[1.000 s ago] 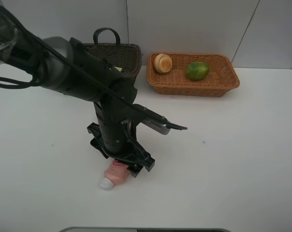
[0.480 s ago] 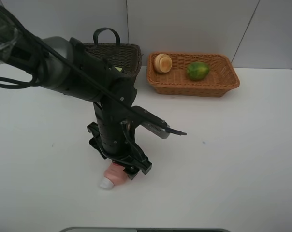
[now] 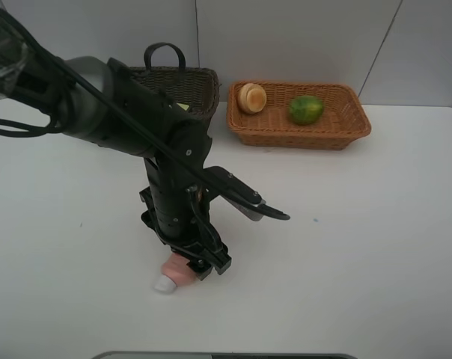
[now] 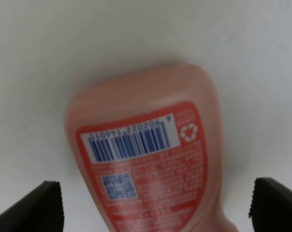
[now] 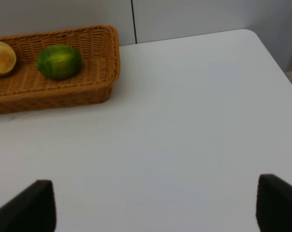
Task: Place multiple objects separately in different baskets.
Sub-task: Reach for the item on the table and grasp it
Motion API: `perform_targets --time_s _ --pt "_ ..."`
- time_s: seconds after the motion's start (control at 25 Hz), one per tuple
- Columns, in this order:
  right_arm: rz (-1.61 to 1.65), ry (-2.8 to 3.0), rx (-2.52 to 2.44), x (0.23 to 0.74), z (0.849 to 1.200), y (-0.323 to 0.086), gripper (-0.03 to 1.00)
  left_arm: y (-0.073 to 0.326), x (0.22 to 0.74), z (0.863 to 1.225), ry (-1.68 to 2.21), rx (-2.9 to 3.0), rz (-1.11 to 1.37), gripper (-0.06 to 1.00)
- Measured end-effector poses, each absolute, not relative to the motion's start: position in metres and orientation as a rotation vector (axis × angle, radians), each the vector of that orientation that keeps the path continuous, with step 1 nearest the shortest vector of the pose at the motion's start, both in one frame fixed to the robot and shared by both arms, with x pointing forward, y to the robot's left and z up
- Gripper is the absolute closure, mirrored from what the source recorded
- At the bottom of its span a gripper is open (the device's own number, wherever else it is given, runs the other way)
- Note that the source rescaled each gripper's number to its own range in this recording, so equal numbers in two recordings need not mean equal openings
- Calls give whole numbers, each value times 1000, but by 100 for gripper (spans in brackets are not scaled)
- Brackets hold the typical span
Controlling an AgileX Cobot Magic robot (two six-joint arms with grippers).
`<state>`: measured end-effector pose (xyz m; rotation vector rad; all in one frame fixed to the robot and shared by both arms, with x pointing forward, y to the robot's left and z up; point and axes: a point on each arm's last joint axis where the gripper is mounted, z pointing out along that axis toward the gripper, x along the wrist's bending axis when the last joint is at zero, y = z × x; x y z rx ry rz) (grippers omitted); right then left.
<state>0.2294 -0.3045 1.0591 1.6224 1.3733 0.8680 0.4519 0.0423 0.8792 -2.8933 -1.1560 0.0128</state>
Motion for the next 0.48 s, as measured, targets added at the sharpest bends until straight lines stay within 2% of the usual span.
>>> perform_targets --time_s 0.04,0.12,0.16,0.48 --pt "868 1373 1622 229 1059 -305 22 42 452 879 -1156 -2893 13 6" --pt "868 1373 1622 229 1059 -305 22 42 452 879 -1162 -2893 18 27" --pt "868 1373 1622 229 1059 -305 22 42 452 879 -1163 -2893 18 34" --pt "868 1373 1622 229 1059 -305 22 42 451 879 -1170 -2888 22 35"
